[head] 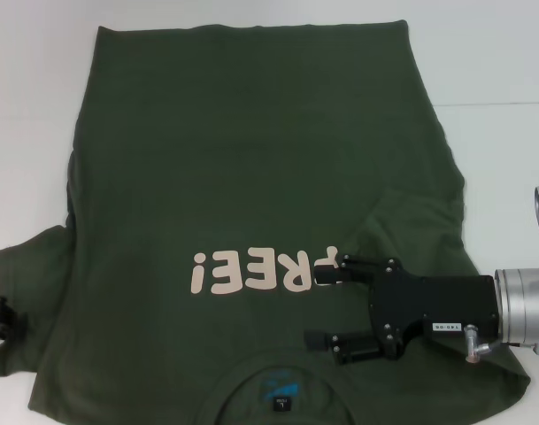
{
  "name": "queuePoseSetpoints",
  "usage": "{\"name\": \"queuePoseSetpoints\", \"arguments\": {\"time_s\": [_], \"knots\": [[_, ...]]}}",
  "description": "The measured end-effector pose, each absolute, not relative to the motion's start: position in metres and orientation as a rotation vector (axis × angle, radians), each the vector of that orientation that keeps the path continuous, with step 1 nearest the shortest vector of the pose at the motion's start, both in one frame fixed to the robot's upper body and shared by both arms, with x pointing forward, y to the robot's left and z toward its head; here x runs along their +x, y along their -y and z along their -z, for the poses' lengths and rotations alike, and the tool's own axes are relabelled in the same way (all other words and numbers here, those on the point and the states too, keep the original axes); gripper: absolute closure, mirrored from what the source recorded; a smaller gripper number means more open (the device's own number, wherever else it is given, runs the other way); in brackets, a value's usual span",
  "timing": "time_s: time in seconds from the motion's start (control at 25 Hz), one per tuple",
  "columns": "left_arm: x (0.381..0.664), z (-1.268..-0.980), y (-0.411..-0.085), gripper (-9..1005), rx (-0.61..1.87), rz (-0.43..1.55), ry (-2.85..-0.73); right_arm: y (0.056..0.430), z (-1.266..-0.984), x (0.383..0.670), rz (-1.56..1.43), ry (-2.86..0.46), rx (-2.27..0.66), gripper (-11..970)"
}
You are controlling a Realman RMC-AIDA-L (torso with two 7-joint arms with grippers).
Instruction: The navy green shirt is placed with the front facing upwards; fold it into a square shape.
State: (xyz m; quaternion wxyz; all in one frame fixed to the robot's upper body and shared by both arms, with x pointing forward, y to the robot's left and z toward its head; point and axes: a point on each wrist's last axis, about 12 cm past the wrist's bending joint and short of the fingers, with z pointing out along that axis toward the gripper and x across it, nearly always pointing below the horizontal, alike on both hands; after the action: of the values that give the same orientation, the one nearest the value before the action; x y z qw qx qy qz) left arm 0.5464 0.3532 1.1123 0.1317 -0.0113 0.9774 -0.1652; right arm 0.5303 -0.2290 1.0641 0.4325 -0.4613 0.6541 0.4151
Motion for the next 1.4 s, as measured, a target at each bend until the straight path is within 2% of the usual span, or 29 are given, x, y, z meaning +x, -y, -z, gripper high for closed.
{"name": "queuePoseSetpoints", "arguments": {"time_s": [0.32, 0.88, 1.4], "knots": [[0.546, -1.112, -0.353, 991, -0.019, 0.476, -2.840, 0.229, -1.065, 0.531, -1.035, -1.634, -1.147, 13], [0.550, -1.119, -0.355, 991, 0.026, 0.349, -2.789, 0.229, -1.064, 0.531, -1.032, -1.639, -1.142, 14], [0.552, -1.130, -0.378, 982, -0.030, 0.224, -2.719, 0.230, -1.064, 0.531, -1.027, -1.642, -1.125, 13]]}}
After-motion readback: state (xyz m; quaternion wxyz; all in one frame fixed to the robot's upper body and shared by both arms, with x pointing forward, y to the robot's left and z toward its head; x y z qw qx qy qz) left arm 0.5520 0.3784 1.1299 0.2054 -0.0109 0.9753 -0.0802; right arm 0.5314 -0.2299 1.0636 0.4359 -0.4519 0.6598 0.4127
